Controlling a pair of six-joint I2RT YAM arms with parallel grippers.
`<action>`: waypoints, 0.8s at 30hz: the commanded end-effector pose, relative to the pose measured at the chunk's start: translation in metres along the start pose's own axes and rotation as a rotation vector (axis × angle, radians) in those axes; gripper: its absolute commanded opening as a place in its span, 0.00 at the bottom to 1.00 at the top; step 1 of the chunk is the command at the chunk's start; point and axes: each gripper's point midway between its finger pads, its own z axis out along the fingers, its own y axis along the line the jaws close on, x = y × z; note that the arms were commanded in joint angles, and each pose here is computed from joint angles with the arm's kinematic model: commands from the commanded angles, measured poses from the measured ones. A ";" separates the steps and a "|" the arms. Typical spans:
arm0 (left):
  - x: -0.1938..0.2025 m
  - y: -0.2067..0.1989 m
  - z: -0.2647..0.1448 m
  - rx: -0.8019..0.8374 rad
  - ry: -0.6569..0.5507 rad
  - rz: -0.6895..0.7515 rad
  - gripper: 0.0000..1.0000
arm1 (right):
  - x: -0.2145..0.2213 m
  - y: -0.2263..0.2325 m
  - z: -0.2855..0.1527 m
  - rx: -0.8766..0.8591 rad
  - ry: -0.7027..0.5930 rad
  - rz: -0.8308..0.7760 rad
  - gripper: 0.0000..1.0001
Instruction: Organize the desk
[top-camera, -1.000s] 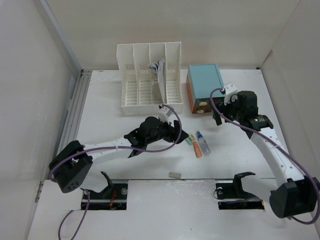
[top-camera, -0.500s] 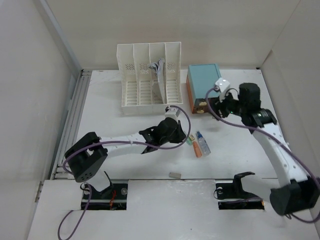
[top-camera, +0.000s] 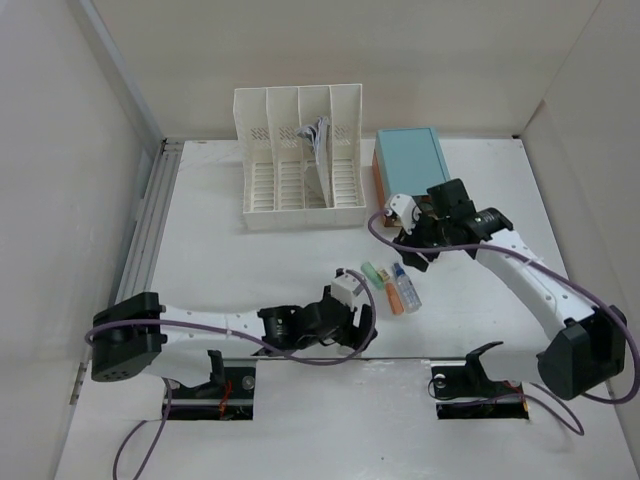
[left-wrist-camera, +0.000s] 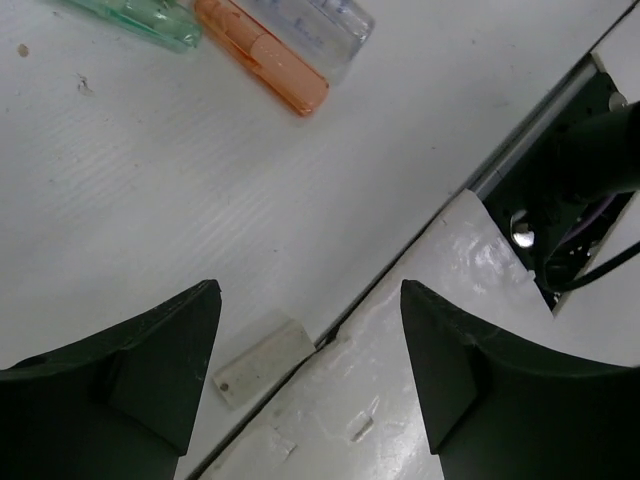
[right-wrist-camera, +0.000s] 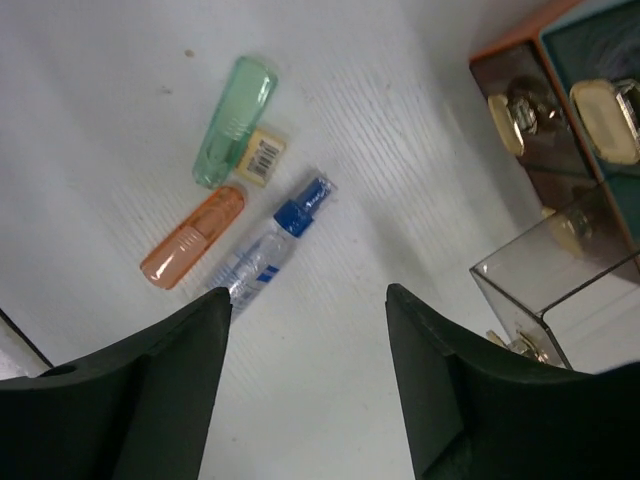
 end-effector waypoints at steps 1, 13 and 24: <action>-0.008 0.003 -0.012 -0.037 -0.079 0.030 0.70 | 0.013 -0.015 -0.004 0.065 0.120 0.022 0.68; 0.014 -0.002 -0.026 -0.041 -0.076 0.064 0.73 | 0.032 -0.002 0.032 -0.043 0.322 0.062 0.80; 0.010 0.005 -0.039 -0.014 -0.132 0.025 0.74 | 0.037 0.011 0.039 -0.088 0.402 0.095 0.80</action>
